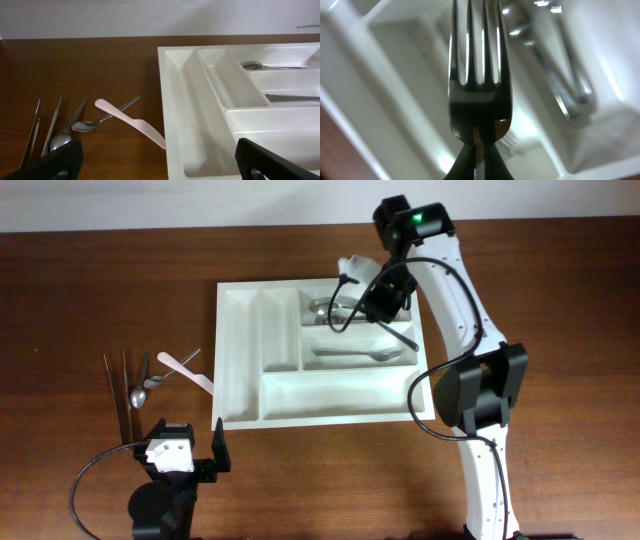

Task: Pack container
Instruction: 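Carry the fork with the right gripper over the upper compartment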

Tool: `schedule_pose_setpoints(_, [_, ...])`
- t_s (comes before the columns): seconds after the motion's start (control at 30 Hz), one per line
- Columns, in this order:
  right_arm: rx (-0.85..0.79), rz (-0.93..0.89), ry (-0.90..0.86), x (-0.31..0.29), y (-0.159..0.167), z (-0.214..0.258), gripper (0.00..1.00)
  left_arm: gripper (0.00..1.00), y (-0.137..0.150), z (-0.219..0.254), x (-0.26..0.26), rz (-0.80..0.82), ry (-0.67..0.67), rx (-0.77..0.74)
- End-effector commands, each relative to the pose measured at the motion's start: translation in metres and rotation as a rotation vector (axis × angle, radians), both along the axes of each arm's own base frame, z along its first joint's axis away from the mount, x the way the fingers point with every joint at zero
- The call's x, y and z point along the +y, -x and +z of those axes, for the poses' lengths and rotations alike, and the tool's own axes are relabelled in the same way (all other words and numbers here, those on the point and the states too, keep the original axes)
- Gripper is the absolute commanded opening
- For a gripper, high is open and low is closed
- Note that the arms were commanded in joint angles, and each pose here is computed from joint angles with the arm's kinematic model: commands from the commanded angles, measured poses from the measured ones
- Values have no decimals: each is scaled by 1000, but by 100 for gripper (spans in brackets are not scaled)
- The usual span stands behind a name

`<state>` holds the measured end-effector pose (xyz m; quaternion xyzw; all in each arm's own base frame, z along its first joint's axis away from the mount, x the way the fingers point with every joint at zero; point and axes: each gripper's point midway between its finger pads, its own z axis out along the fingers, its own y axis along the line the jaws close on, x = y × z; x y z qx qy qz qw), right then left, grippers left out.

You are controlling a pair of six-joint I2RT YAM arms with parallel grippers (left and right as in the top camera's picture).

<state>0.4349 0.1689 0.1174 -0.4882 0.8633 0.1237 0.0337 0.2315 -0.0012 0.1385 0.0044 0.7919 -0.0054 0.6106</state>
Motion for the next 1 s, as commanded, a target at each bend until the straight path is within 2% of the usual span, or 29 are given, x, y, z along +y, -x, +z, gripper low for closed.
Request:
schedule_pose_setpoints(0.0, [-24,186,-33,11,8,5,4,99,0,-1,-1,-13,-11,-2])
schedule_pose_setpoints(0.53, [-60,533,-174,34,23,-8,4,99,0,-1,-1,-13,-11,-2])
schedule_pose_setpoints(0.97, [-43,566,-176,39,24,-46,4,99,0,-1,-1,-13,-11,-2])
